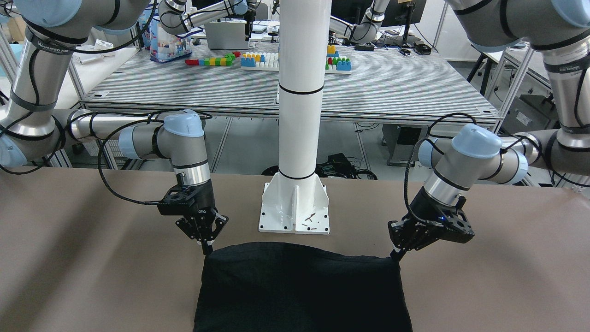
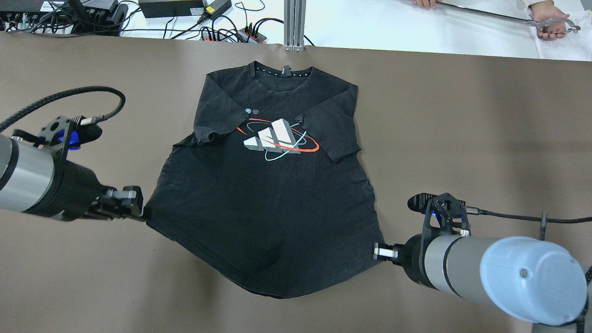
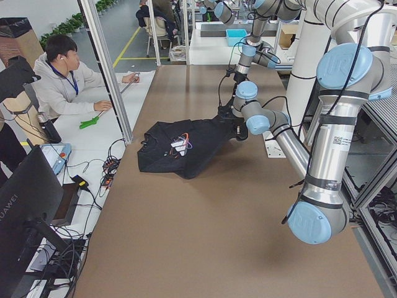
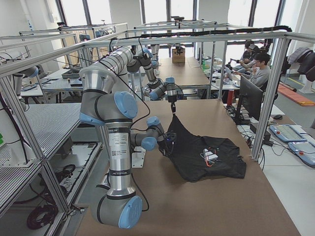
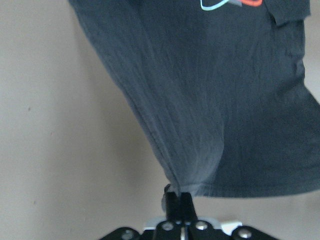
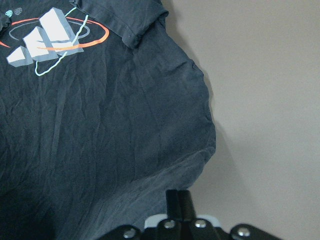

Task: Fold clothes
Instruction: 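Lift the hem corners with both grippers and pull toward the robot, then carry the hem over the shirt toward the collar with both grippers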

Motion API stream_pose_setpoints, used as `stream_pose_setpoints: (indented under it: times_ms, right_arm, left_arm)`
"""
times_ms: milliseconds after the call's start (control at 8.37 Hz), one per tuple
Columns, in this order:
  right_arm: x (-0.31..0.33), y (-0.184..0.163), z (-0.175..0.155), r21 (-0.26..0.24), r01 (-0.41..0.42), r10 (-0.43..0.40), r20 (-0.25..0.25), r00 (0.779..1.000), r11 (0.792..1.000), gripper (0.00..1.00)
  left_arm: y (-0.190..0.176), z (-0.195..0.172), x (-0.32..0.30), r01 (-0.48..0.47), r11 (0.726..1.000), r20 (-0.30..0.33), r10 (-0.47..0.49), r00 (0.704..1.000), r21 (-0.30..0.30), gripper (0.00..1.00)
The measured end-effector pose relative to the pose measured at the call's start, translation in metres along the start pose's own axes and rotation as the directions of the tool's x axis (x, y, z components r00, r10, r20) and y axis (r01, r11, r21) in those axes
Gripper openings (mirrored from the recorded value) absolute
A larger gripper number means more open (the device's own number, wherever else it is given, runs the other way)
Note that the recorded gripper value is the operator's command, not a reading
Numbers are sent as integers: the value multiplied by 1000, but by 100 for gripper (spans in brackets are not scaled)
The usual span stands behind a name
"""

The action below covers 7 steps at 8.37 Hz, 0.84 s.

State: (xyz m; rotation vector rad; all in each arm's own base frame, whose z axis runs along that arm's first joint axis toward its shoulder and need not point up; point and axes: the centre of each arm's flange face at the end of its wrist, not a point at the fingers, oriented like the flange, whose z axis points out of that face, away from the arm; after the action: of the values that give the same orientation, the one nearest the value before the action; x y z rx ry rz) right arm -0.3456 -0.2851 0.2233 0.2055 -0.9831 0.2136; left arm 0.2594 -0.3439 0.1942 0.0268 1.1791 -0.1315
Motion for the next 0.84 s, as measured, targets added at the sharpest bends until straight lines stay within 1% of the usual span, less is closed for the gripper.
stream_pose_setpoints:
  times_ms: [119, 239, 358, 478, 597, 717, 836]
  right_arm:
    - [8, 29, -11, -108, 46, -45, 14, 999, 993, 0]
    - [18, 66, -31, -209, 100, -94, 37, 995, 973, 0]
    - [24, 95, -53, -286, 148, -135, 66, 989, 947, 0]
    - [27, 116, -67, -342, 183, -162, 88, 983, 922, 0]
    - [28, 129, -74, -374, 204, -178, 102, 979, 905, 0]
    - [28, 135, -77, -386, 213, -187, 103, 977, 898, 0]
    - [28, 136, -76, -380, 213, -192, 93, 977, 900, 0]
  left_arm:
    - [37, -11, -4, -35, 996, -18, 34, 999, -78, 0]
    - [80, -27, -13, -70, 985, -30, 66, 997, -156, 0]
    - [113, -41, -19, -98, 970, -39, 91, 995, -223, 0]
    - [137, -51, -22, -118, 952, -48, 109, 993, -281, 0]
    - [150, -54, -23, -130, 939, -52, 120, 991, -318, 0]
    - [155, -54, -23, -133, 934, -50, 124, 991, -332, 0]
    - [152, -48, -25, -126, 938, -38, 121, 992, -323, 0]
